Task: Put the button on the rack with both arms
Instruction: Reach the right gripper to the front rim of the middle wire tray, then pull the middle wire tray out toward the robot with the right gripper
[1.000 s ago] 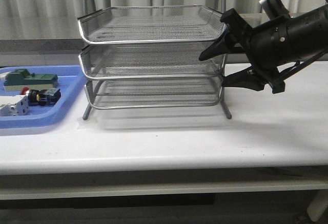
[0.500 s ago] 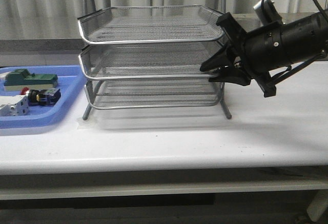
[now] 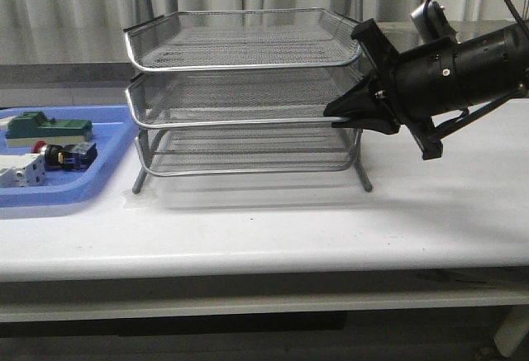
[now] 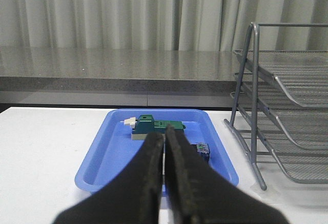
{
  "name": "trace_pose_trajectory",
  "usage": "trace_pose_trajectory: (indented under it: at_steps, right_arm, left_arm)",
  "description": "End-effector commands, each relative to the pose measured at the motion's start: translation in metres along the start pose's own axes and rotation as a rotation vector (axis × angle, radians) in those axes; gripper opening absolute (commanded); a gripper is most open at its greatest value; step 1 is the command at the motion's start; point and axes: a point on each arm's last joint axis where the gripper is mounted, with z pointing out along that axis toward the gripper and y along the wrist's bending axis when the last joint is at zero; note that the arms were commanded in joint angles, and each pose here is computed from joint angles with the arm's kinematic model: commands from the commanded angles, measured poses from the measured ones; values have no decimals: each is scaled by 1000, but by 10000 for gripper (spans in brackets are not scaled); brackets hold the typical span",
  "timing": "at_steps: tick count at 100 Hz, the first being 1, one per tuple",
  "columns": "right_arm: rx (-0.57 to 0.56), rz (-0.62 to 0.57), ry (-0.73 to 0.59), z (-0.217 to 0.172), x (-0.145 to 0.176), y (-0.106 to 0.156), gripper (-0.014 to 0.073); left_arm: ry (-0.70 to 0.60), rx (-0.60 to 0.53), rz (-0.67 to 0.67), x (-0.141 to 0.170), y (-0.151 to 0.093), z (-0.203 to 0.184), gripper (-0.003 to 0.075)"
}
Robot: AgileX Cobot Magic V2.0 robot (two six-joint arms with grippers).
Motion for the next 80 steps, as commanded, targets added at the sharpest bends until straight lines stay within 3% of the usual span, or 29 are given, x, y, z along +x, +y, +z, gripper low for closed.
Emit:
trace_pose_trajectory:
  at_steps: [1,20,80]
  right_arm:
    - [-149,-2,-31,-10,-4,26,-64]
    - [-134,37,15,-15,17,16,-64]
    - [-17,-16,59,-69,88,8,-64]
  left_arm:
    - [-67,4,-8,7,0,-2,4]
    - [-67,4,-8,7,0,-2,4]
    - [-67,4,-8,7,0,-2,4]
